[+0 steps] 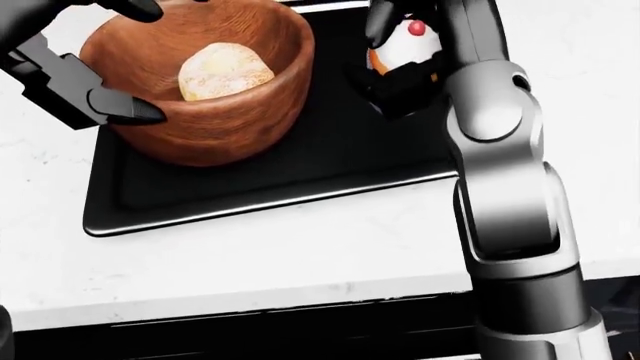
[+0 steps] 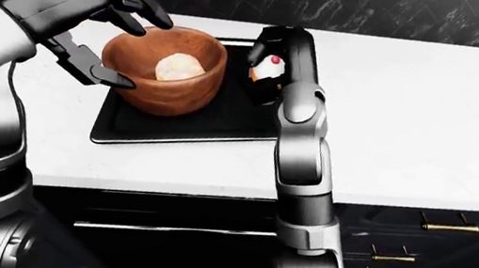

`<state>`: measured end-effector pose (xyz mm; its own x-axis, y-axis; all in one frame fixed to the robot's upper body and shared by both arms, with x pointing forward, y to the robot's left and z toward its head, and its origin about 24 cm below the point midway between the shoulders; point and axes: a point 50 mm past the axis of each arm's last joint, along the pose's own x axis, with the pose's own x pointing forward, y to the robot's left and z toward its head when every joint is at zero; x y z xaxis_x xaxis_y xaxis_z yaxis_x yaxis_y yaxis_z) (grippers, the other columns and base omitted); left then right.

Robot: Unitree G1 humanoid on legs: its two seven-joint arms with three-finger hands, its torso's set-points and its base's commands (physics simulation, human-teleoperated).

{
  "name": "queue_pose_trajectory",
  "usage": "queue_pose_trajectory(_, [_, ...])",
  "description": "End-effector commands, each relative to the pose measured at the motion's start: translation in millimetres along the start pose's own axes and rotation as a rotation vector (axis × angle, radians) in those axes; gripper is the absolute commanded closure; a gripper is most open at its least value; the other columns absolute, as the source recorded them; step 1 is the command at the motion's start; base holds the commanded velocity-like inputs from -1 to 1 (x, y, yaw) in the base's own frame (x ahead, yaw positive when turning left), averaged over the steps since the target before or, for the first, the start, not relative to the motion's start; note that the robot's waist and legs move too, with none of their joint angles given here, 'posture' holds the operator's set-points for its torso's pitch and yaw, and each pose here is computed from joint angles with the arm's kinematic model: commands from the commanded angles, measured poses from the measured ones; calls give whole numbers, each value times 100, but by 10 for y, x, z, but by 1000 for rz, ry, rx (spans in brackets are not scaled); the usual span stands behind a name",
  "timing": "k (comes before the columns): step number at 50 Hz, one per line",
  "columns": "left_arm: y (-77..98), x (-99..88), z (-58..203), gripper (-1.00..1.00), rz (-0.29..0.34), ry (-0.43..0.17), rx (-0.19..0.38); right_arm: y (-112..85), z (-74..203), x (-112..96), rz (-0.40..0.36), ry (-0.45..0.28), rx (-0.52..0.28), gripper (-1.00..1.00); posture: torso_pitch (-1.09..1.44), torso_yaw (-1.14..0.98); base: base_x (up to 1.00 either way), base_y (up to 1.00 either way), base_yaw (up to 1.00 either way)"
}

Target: Pick up the bowl with donut and place it on the tray. Pick up the cupcake and place it on the tray.

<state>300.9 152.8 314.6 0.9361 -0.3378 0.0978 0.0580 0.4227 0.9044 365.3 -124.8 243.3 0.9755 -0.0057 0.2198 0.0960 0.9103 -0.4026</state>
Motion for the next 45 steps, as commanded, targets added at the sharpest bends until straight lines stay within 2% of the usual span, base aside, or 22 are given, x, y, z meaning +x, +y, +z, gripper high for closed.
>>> queue_pose_trajectory(1, [121, -48, 73, -22, 66, -27, 26, -78, 221, -1, -39, -102, 3, 100, 0, 0, 0, 0, 0])
queue_pose_trajectory(11, [99, -47, 63, -21, 62, -25, 28, -36, 106, -6, -42, -68, -4, 100, 0, 0, 0, 0, 0])
queue_pose_trajectory(14, [92, -46, 60, -19, 60, -25, 27, -27, 68, 1, -39, -57, -7, 73, 0, 0, 0, 0, 0])
queue_pose_trajectory(18, [91, -45, 64, -19, 59, -25, 27, -9, 41, -5, -33, -49, -10, 62, 0, 0, 0, 0, 0])
queue_pose_trajectory(19, [94, -44, 67, -19, 59, -26, 27, -5, 36, -9, -31, -47, -10, 51, 0, 0, 0, 0, 0])
queue_pose_trajectory(24, [85, -37, 57, -18, 58, -27, 27, 15, -11, -7, -25, -39, -11, 31, 0, 0, 0, 0, 0])
queue_pose_trajectory(32, [78, -41, 52, -18, 57, -27, 27, 34, -75, -35, -22, -32, -3, 24, 0, 0, 0, 0, 0])
queue_pose_trajectory(35, [71, -41, 48, -17, 56, -28, 28, 33, -91, -31, -20, -31, -2, 13, 0, 0, 0, 0, 0])
queue_pose_trajectory(38, [67, -40, 42, -15, 56, -28, 28, 32, -102, -44, -18, -29, -2, 15, 0, 0, 0, 0, 0])
queue_pose_trajectory(43, [76, -39, 55, -13, 55, -31, 30, -2, -65, -49, -22, -35, 0, 15, 0, 0, 0, 0, 0])
queue_pose_trajectory(45, [79, -37, 62, -12, 56, -33, 28, -26, -29, -51, -24, -41, 0, 7, 0, 0, 0, 0, 0])
